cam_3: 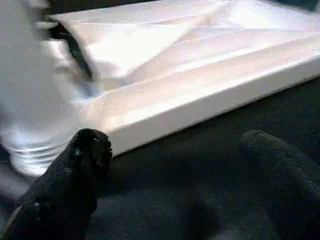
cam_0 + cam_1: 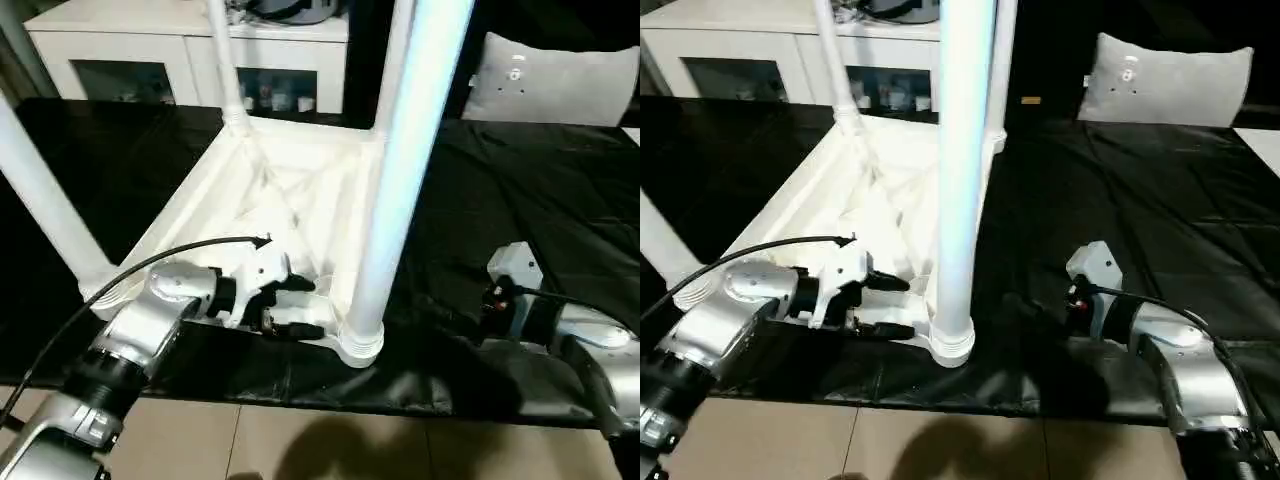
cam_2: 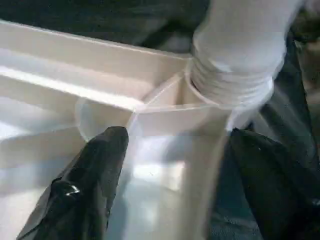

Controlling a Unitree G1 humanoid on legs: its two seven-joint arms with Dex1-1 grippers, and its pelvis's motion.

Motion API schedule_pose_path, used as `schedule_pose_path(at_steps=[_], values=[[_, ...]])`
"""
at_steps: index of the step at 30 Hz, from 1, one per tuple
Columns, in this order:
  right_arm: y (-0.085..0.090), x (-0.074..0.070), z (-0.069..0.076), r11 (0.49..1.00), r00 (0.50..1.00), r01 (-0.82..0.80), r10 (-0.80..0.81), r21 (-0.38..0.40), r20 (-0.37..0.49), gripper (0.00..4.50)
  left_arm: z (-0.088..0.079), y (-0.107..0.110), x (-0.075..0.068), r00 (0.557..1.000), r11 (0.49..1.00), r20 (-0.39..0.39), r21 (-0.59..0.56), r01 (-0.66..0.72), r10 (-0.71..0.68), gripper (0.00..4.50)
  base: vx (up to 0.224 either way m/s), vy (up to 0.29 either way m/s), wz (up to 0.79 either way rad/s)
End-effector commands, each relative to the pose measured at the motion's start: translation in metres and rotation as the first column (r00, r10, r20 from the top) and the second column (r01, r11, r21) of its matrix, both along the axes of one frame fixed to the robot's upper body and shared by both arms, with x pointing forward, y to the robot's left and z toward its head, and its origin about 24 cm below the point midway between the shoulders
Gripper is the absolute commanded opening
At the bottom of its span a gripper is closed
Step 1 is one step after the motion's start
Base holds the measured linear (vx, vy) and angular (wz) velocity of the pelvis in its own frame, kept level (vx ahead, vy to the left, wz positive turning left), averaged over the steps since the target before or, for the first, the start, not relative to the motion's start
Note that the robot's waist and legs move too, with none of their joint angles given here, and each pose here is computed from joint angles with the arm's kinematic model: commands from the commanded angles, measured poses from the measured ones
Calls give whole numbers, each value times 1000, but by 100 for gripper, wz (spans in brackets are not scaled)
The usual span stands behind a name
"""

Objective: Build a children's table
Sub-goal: Rotate table base

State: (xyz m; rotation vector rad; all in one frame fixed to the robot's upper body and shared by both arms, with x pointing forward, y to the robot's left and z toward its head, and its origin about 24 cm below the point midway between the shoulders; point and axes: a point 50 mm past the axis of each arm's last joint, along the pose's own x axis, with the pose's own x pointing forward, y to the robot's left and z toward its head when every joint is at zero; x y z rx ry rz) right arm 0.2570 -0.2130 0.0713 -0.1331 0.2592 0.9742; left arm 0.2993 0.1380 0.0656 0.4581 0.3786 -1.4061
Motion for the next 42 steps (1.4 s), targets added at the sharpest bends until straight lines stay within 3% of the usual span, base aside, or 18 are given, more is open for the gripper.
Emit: schedule_pose_path(at_steps=[1, 14, 19, 27, 33, 40, 42], values=[[3, -4, 7, 999, 999, -53, 53, 7, -9, 450, 3, -1, 1, 999, 999, 6, 26, 32, -33, 329, 0, 0, 0], [5, -17, 7, 992, 989, -127, 125, -22, -85, 450, 3, -2, 10, 997, 998, 51, 35, 51, -53, 218, 0, 0, 0], [10, -17, 6, 991, 988, -132, 129, -35, -84, 450, -2, 5, 9, 996, 990, -1, 105, 89, -90, 171, 0, 0, 0], [12, -18, 5, 991, 987, -130, 127, -26, -93, 450, -2, 7, 8, 991, 987, -60, 101, 129, -123, 105, 0, 0, 0], [14, -20, 3, 992, 988, -124, 121, -26, -95, 450, -7, 9, 12, 993, 981, -13, 155, 115, -114, 64, 0, 0, 0], [17, -18, 3, 991, 987, -133, 130, -24, -89, 450, -8, 9, 10, 992, 983, -54, 135, 122, -116, 11, 0, 0, 0], [21, -14, 4, 989, 988, -143, 141, -31, -66, 450, -7, 6, 10, 991, 989, -73, 83, 119, -113, 2, 0, 0, 0]])
